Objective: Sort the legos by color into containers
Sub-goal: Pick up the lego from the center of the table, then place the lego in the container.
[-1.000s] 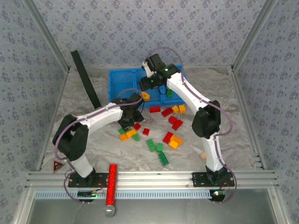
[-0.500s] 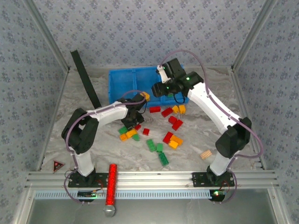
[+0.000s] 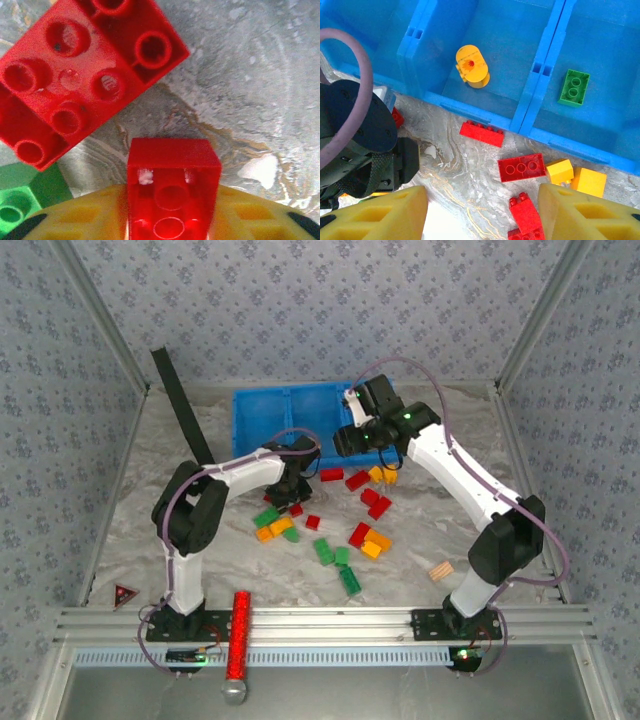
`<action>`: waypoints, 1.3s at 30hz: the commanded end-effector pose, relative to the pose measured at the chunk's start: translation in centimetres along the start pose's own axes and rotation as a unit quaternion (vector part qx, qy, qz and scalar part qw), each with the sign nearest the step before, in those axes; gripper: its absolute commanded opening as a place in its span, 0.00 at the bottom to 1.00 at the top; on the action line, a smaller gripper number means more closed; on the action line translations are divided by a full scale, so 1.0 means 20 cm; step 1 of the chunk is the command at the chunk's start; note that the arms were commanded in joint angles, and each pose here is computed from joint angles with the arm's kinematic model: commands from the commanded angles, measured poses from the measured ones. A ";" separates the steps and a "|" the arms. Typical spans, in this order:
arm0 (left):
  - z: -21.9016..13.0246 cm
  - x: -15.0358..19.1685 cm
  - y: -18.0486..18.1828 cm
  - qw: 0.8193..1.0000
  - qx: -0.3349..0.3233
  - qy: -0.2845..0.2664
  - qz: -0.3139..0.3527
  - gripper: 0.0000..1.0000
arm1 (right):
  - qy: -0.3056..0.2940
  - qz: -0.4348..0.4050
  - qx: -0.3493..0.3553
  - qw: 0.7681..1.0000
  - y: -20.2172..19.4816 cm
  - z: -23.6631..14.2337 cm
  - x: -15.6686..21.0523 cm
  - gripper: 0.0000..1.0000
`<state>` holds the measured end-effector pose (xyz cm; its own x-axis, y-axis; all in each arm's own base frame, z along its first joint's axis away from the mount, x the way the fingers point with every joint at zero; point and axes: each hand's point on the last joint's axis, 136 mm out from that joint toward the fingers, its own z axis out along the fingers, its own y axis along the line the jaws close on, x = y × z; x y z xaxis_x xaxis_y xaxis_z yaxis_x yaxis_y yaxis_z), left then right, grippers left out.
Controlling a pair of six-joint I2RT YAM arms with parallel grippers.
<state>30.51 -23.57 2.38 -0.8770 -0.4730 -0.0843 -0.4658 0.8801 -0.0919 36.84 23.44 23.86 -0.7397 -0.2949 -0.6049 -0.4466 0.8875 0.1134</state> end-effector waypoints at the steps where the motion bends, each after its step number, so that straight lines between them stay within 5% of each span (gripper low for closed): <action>1: 0.02 0.04 0.04 0.999 -0.031 0.013 0.026 0.37 | -0.014 -0.003 0.009 1.000 -0.04 -0.05 -0.01 0.62; 8: 0.01 0.05 0.02 0.996 -0.032 0.026 0.076 0.15 | -0.009 0.002 0.013 1.000 -0.08 -0.12 0.03 0.62; 15: -0.31 -0.10 -0.14 0.992 0.032 -0.024 0.116 0.13 | 0.036 0.065 0.007 0.997 -0.14 -0.17 0.27 0.62; 21: -0.70 -0.36 -0.25 0.980 0.084 -0.111 0.142 0.13 | 0.025 0.135 -0.068 0.988 0.06 -0.13 0.40 0.67; 26: -0.85 -0.63 -0.23 0.970 0.099 -0.176 0.135 0.13 | 0.035 0.164 -0.068 0.984 0.18 -0.05 0.46 0.67; 32: -0.84 -0.90 -0.13 0.965 0.074 -0.219 0.127 0.13 | 0.065 0.199 -0.060 0.976 0.29 0.11 0.51 0.67; 39: -0.60 -1.03 -0.08 0.972 0.051 -0.192 0.124 0.13 | 0.118 0.183 -0.052 0.975 0.44 0.34 0.55 0.66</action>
<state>46.92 -14.64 17.80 -0.8251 -0.2926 -0.4834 -0.2519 0.9562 -0.1489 27.52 28.66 12.60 -0.9483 -0.0707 -0.3094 -0.1875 0.9114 0.3664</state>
